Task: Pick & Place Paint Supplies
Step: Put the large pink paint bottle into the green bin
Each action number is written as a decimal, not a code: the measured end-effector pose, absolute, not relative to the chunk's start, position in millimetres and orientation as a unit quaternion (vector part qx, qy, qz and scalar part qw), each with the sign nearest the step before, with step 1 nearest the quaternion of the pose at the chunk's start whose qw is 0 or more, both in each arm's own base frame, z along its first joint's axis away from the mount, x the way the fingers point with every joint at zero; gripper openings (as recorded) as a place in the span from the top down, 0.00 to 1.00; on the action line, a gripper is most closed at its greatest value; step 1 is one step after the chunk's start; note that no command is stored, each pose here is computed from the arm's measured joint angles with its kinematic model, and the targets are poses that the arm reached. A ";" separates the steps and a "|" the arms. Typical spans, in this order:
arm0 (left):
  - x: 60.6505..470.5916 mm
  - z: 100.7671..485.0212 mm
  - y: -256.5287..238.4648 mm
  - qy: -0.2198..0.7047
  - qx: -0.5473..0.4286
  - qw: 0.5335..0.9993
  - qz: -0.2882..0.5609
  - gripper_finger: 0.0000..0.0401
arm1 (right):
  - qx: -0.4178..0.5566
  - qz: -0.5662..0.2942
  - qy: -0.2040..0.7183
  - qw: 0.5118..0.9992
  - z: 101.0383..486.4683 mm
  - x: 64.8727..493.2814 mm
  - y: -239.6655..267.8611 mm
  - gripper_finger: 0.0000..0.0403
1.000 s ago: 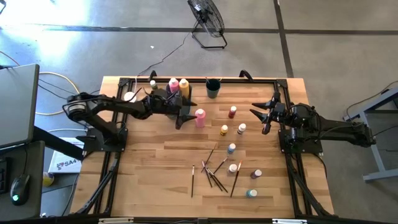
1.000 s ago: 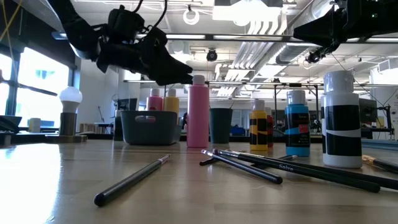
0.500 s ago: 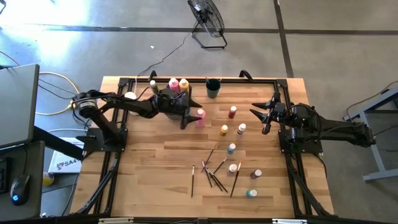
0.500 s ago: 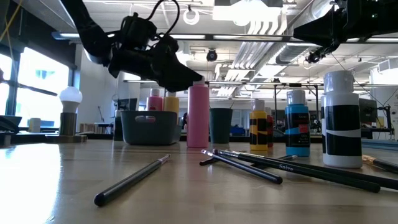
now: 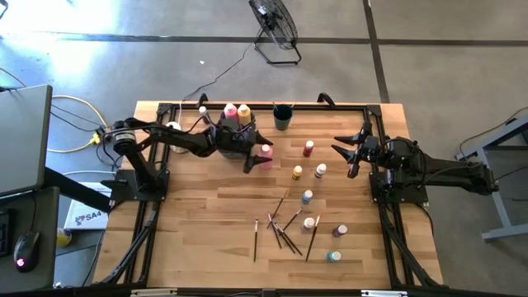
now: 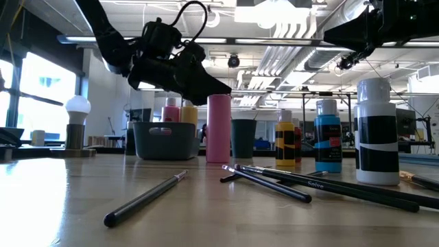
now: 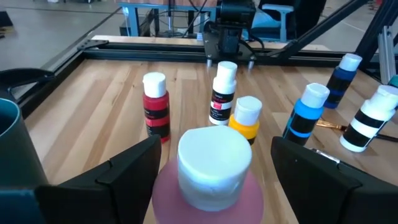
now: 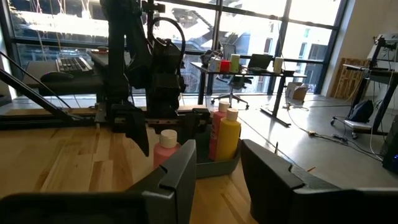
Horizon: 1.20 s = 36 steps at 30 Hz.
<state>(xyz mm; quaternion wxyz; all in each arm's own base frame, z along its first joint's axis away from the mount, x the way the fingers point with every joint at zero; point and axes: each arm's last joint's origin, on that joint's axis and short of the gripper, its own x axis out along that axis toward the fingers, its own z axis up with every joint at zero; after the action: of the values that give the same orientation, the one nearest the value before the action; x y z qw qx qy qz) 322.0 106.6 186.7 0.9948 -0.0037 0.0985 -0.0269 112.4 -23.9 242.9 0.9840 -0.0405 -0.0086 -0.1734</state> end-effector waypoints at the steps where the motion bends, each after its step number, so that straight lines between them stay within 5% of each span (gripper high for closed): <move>1: 321.8 187.5 106.6 0.097 -0.003 0.995 -0.027 0.25 | -0.040 -0.174 -0.008 0.984 242.9 112.4 -24.0 0.70; 25: 321.5 190.2 106.4 0.091 -0.003 0.995 -0.027 0.26 | -0.041 -0.173 -0.003 0.984 241.9 112.4 -23.9 0.70; 36: 321.6 191.0 106.5 0.087 -0.011 0.996 -0.026 0.48 | -0.041 -0.173 -0.003 0.984 241.9 112.4 -23.9 0.70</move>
<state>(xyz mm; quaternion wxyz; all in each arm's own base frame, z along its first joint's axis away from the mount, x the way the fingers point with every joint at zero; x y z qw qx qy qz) 321.6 106.5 191.0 0.9958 -0.0109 0.0870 -0.0259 112.4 -23.9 241.9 0.9840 -0.0407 -0.0032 -0.1734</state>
